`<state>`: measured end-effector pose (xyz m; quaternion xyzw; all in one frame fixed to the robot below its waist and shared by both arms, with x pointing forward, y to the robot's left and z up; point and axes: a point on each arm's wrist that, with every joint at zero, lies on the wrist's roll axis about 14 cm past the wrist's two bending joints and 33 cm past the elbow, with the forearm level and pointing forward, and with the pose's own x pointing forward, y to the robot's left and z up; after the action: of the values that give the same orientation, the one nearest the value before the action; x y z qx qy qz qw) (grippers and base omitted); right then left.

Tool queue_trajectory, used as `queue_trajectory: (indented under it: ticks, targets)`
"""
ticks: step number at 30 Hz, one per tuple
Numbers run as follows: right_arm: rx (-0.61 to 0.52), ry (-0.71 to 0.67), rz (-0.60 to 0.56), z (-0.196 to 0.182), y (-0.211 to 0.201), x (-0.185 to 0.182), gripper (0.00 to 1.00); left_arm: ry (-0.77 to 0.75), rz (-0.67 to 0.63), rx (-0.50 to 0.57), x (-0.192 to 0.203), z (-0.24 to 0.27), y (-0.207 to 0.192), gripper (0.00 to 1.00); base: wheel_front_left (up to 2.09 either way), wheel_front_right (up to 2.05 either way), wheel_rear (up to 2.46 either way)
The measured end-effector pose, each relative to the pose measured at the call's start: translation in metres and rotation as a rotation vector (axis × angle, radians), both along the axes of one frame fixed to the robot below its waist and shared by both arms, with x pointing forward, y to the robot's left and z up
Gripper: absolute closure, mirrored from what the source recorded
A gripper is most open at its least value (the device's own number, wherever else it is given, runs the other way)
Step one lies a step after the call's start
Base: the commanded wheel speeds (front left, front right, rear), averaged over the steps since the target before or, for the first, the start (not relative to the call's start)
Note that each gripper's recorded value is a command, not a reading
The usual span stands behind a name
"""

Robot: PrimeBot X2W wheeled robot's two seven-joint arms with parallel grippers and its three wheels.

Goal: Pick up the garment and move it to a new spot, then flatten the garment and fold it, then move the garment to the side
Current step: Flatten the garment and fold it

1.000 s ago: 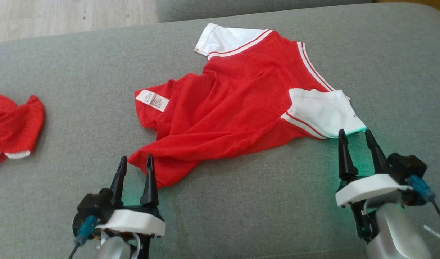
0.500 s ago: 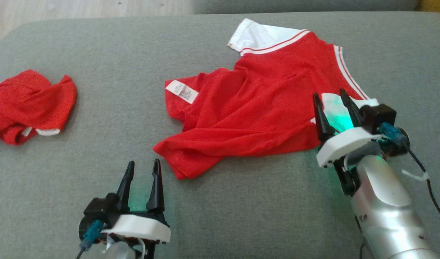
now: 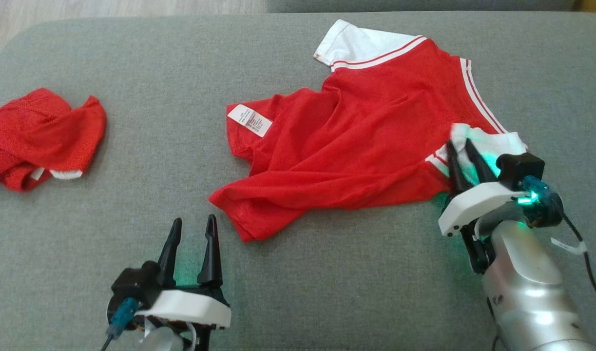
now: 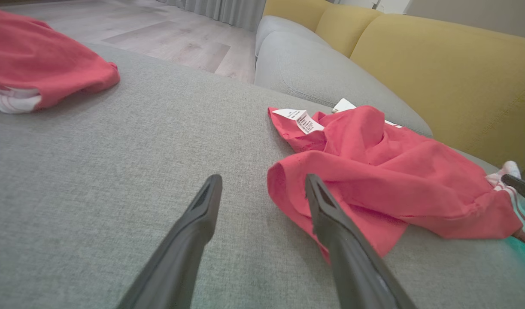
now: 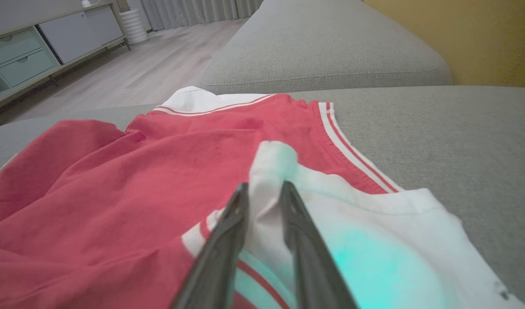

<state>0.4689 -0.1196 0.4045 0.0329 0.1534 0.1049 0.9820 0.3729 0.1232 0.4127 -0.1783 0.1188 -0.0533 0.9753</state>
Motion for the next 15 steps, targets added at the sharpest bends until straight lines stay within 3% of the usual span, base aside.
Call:
queue_trajectory:
  ticks: [1, 8, 11, 15]
  targets:
    - [0.000, 0.000, 0.000, 0.000, 0.000, 0.000, 1.00, 0.000, 0.000, 0.000, 0.000, 0.000, 0.000, 0.00, 0.00, 0.00, 0.00]
    - [0.026, -0.023, -0.019, 0.007, -0.002, 0.006, 1.00, 0.004, -0.002, -0.002, 0.000, -0.001, 0.000, 0.00, 0.00, 0.00, 0.00]
    - [0.054, -0.109, -0.033, 0.032, -0.003, 0.018, 1.00, 0.002, 0.000, -0.003, -0.001, -0.001, 0.001, 0.00, 0.00, 0.00, 0.00]
    - [0.121, -0.297, -0.027, 0.094, 0.005, 0.035, 1.00, -0.008, 0.006, -0.002, -0.002, 0.003, 0.003, 0.00, 0.00, 0.00, 0.00]
